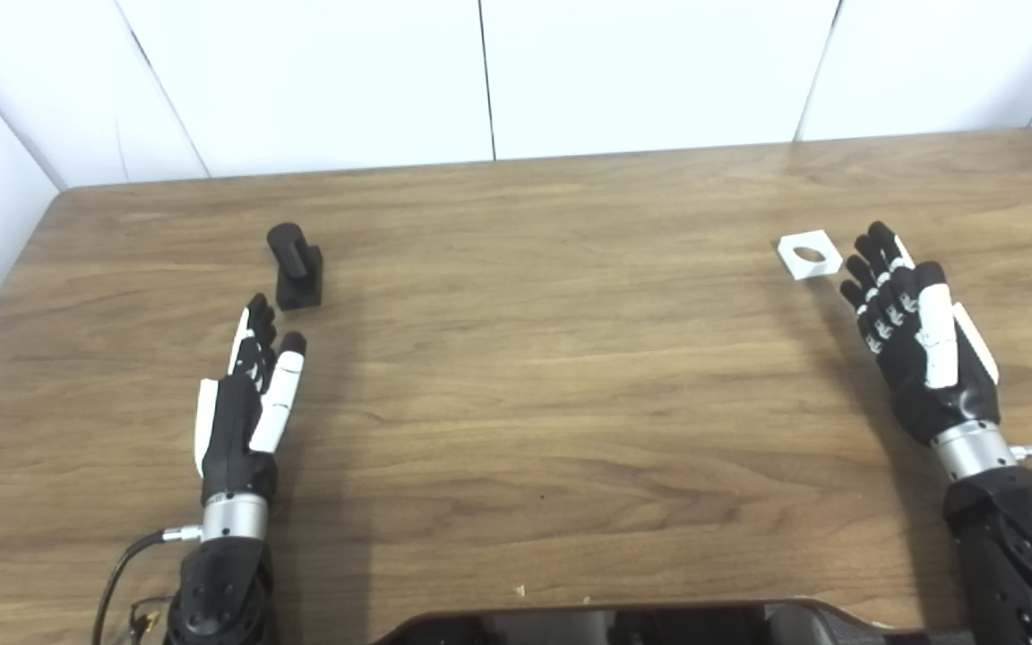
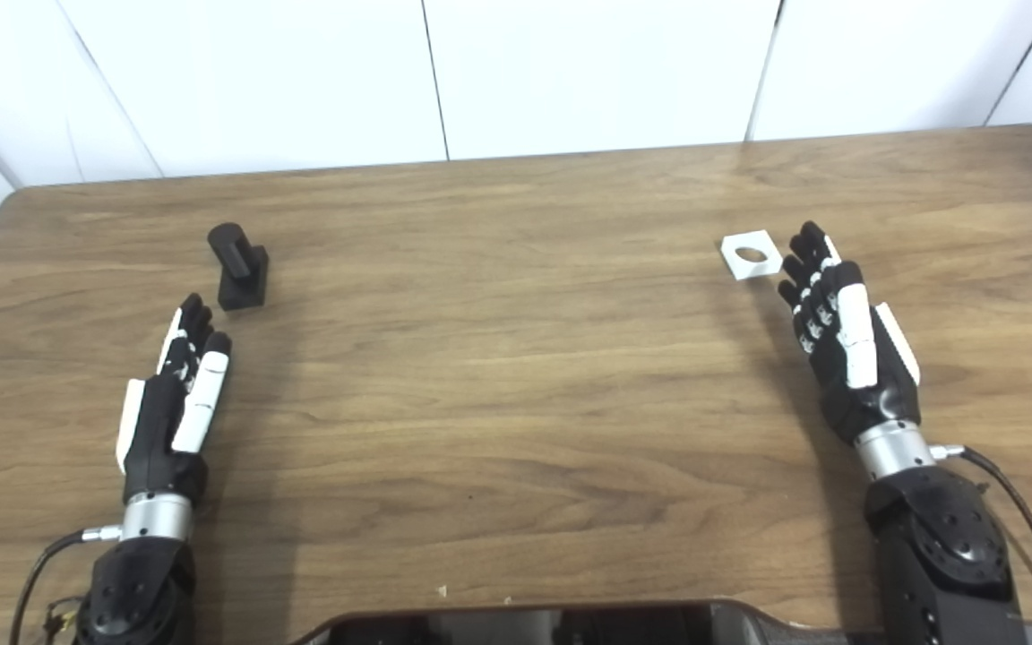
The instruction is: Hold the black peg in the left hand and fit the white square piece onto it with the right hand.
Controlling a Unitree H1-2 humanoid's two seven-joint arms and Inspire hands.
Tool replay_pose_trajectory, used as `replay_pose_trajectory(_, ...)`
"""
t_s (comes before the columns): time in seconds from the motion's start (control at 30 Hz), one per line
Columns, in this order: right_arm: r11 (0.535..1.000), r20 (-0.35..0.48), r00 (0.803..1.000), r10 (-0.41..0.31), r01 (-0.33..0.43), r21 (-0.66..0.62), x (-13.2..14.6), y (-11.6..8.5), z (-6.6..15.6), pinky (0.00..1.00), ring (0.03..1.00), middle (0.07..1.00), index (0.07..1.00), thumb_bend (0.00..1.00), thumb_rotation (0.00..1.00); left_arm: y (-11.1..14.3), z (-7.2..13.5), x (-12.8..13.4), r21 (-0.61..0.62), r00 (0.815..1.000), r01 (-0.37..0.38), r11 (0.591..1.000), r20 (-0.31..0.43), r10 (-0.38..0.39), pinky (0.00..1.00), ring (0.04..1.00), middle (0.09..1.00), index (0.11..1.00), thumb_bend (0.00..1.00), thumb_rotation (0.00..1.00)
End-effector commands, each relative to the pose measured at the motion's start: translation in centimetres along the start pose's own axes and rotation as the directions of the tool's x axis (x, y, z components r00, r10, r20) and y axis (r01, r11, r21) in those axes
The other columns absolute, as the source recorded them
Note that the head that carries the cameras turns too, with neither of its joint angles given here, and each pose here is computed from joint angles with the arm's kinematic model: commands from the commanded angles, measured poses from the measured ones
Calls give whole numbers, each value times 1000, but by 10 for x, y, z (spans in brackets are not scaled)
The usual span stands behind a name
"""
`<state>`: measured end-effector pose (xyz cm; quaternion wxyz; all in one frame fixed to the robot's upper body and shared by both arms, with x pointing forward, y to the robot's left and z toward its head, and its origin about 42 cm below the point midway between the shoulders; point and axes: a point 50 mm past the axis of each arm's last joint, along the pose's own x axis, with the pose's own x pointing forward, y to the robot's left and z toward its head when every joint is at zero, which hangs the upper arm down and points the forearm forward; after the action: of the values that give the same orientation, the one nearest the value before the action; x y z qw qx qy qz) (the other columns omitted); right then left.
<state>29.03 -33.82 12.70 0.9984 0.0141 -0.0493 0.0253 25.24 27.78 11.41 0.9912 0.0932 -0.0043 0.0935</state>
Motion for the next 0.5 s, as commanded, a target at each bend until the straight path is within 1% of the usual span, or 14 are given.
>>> replay_pose_trajectory(0.0,999,-88,996,-17,20,37,-19,0,-32,1000,1000,1000,1000,525,1000,-1,8,2,1,1000,-4,1000,25,4,1000,1000,1000,1000,515,752)
replay_pose_trajectory(0.27,999,-89,996,-14,18,40,-17,-3,-36,1000,1000,1000,1000,524,1000,-3,9,4,10,999,-22,1000,30,22,1000,1000,1000,1000,504,767)
replay_pose_trajectory(0.33,999,-90,996,-15,18,39,-17,-4,-37,1000,1000,1000,1000,521,1000,-3,12,5,36,999,-45,998,30,44,1000,1000,1000,997,501,772)
replay_pose_trajectory(0.47,999,-100,995,-13,18,40,-16,-6,-40,1000,1000,1000,1000,531,1000,-3,21,9,134,996,-81,988,40,77,1000,1000,1000,993,473,776)
